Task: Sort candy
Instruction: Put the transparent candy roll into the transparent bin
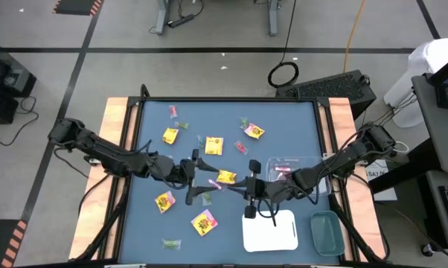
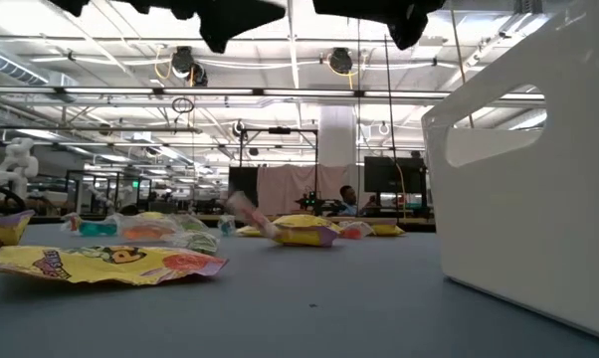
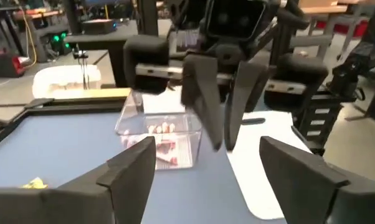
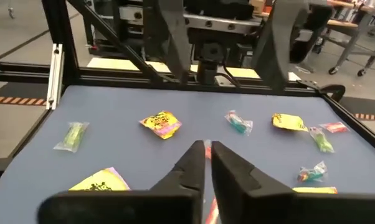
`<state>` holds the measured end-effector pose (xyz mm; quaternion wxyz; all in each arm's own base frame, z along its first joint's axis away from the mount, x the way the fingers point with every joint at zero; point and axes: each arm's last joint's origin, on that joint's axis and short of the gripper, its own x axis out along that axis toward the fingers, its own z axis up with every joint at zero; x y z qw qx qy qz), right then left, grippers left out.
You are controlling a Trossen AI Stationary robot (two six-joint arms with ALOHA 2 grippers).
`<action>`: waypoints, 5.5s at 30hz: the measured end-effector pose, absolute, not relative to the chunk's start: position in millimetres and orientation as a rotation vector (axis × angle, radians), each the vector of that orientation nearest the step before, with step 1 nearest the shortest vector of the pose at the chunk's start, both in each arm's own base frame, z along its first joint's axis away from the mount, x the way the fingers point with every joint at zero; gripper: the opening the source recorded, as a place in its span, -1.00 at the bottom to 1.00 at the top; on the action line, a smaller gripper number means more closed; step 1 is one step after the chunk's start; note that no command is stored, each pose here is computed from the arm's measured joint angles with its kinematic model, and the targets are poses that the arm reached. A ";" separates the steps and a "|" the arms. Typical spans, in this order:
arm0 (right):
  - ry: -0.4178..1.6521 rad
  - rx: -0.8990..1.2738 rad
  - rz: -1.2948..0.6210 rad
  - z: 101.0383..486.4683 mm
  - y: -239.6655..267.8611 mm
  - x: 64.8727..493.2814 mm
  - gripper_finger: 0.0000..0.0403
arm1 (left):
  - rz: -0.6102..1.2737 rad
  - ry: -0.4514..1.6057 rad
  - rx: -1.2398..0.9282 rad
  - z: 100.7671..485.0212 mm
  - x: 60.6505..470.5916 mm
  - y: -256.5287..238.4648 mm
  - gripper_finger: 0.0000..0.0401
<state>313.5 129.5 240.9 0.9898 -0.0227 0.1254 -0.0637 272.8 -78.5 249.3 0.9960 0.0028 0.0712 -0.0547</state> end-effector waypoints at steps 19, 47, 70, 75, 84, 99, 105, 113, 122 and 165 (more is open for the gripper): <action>0.460 0.144 -0.163 217.0 131.0 355.9 -0.47 | -0.028 0.660 0.262 168.8 249.7 -47.3 0.37; 0.664 0.017 -0.193 214.1 142.3 381.4 -0.41 | -0.217 0.773 0.131 101.1 278.5 -17.1 -0.15; 0.715 0.011 -0.317 190.7 137.3 384.6 -0.31 | -0.255 0.665 0.148 140.1 269.4 -27.7 -0.71; 0.726 0.027 -0.342 181.0 130.8 390.1 -0.05 | -0.292 0.612 0.161 153.2 265.8 -37.9 -0.72; 0.675 0.072 -0.287 183.3 118.0 403.0 0.11 | -0.317 0.586 0.175 157.9 264.3 -44.2 -0.72; 0.696 0.112 -0.188 173.6 103.6 414.4 -0.65 | -0.298 0.595 0.182 157.3 264.0 -43.6 -0.72; 0.705 0.102 -0.184 173.1 103.4 414.0 -0.89 | -0.298 0.594 0.182 157.4 264.1 -43.6 -0.72; 0.705 0.098 -0.185 173.2 103.5 413.8 -0.80 | -0.276 0.569 0.147 159.8 265.7 -43.6 -0.58; 0.751 0.113 -0.122 186.0 112.2 402.8 -0.84 | -0.254 0.468 0.101 175.8 266.6 -43.5 0.08; 0.664 -0.200 -0.152 314.2 142.7 245.2 -0.81 | -0.292 0.302 0.051 200.6 233.0 -69.7 0.31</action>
